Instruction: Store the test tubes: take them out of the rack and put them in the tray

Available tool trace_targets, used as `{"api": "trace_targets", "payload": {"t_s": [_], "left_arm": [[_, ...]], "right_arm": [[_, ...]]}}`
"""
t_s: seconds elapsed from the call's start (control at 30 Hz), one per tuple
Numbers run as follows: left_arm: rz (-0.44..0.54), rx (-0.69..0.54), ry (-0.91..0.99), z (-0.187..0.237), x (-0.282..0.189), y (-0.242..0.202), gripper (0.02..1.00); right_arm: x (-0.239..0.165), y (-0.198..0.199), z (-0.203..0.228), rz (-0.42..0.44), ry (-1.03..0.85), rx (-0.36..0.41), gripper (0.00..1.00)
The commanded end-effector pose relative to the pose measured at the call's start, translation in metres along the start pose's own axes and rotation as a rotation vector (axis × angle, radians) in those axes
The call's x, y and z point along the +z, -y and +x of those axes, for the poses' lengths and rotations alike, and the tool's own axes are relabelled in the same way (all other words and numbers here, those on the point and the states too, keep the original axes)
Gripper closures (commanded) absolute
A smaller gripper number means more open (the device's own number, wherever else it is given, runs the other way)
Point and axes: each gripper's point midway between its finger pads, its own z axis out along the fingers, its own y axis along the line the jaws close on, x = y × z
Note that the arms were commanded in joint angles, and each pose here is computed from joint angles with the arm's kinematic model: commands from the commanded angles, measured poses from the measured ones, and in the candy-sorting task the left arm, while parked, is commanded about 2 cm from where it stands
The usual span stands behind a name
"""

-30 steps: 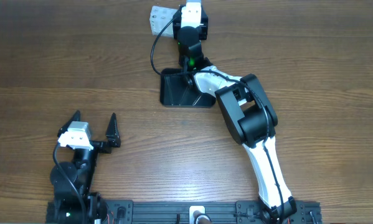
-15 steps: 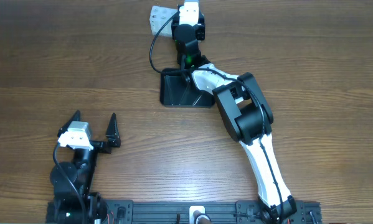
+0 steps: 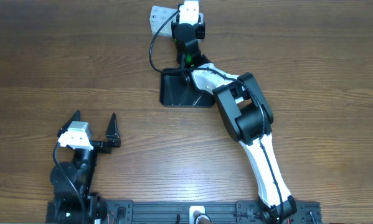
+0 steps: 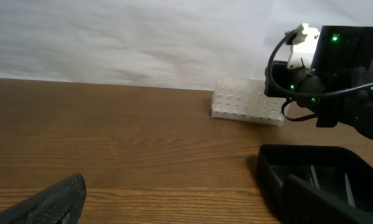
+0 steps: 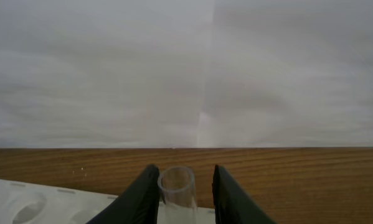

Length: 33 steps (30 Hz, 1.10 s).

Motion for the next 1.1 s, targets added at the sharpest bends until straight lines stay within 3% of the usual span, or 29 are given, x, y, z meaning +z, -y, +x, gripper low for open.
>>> {"api": "trace_targets", "payload": {"t_s": [0.03, 0.47, 1.1], "left_arm": [[0.001, 0.011, 0.000, 0.001, 0.000, 0.000, 0.018], [0.000, 0.011, 0.000, 0.001, 0.000, 0.000, 0.018], [0.000, 0.011, 0.000, 0.001, 0.000, 0.000, 0.020]], "right_arm": [[0.005, 0.003, -0.003, 0.012, 0.014, 0.021, 0.759], [0.005, 0.003, -0.003, 0.011, 0.014, 0.031, 0.989], [-0.004, -0.008, -0.033, -0.006, 0.048, 0.059, 0.991]]}}
